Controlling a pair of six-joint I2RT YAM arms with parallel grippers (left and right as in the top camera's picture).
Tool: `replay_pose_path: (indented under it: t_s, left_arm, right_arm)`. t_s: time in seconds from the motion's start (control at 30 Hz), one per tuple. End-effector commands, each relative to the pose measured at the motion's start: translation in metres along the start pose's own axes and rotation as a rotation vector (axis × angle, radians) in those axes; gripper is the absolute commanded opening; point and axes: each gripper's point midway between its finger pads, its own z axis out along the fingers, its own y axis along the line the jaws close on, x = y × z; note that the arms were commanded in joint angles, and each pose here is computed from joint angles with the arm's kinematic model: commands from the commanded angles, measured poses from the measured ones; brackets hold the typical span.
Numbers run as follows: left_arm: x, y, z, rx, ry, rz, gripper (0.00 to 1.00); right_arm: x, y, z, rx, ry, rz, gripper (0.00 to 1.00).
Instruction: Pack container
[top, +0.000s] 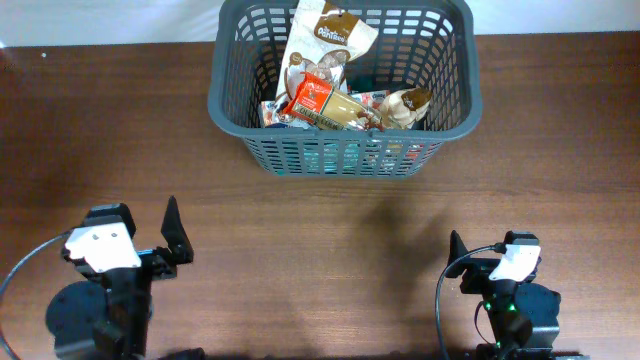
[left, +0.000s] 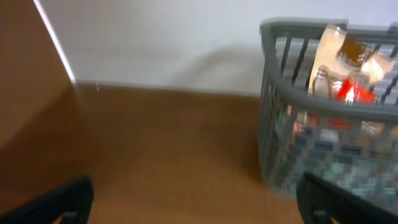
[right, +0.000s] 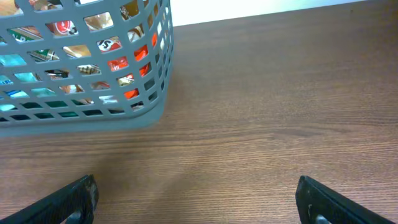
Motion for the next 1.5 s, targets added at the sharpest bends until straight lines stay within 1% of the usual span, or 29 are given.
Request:
replay_pose_path:
  t_s: [0.0,0.07,0.13,0.2,0.3,0.47,0.67,0.73,0.83,0.9,0.93,1.07,1.33,1.47]
  left_arm:
    - [0.017,0.001,-0.005,-0.009,0.075,-0.014,0.99]
    - [0.036,0.001,-0.007,-0.009,0.154,-0.021,0.99]
    - [0.050,0.009,-0.010,-0.053,0.211,0.030,0.99]
    - [0.051,0.019,-0.011,-0.112,0.218,0.061,0.99]
    - [0.049,0.020,-0.010,-0.112,0.208,0.062,0.99]
    - [0.030,0.015,-0.009,-0.095,0.099,0.069,0.99]
    - [-0.007,-0.005,-0.025,-0.008,-0.188,0.090,0.99]
    - [-0.012,-0.011,-0.029,0.021,-0.255,0.090,0.99]
    - [-0.011,-0.018,-0.028,0.060,-0.314,0.090,0.99]
    - [-0.005,-0.020,-0.022,0.074,-0.337,0.055,0.99]
    - [0.004,-0.021,-0.014,0.088,-0.357,0.021,0.99]
    - [0.024,-0.026,0.004,0.121,-0.377,-0.025,0.99]
    - [0.056,-0.026,0.027,0.126,-0.436,-0.026,0.99]
    - [0.072,-0.026,0.037,0.125,-0.426,-0.026,0.99]
  right_arm:
    - [0.001,-0.001,0.000,0.005,-0.005,-0.005,0.99]
    - [0.001,-0.001,0.000,0.005,-0.005,-0.005,0.99]
    - [0.001,-0.001,0.000,0.005,-0.005,-0.005,0.99]
    - [0.001,-0.001,0.000,0.005,-0.005,-0.005,0.99]
    - [0.001,-0.001,0.000,0.005,-0.005,-0.005,0.99]
    - [0.001,-0.001,0.000,0.005,-0.005,-0.005,0.99]
    - [0.001,-0.001,0.000,0.005,-0.005,-0.005,0.99]
    - [0.001,-0.001,0.000,0.005,-0.005,-0.005,0.99]
    - [0.001,-0.001,0.000,0.005,-0.005,-0.005,0.99]
    - [0.001,-0.001,0.000,0.005,-0.005,-0.005,0.99]
    - [0.001,-0.001,0.000,0.005,-0.005,-0.005,0.99]
    - [0.001,-0.001,0.000,0.005,-0.005,-0.005,0.99]
    - [0.001,-0.001,0.000,0.005,-0.005,-0.005,0.99]
    - [0.001,-0.001,0.000,0.005,-0.005,-0.005,0.99]
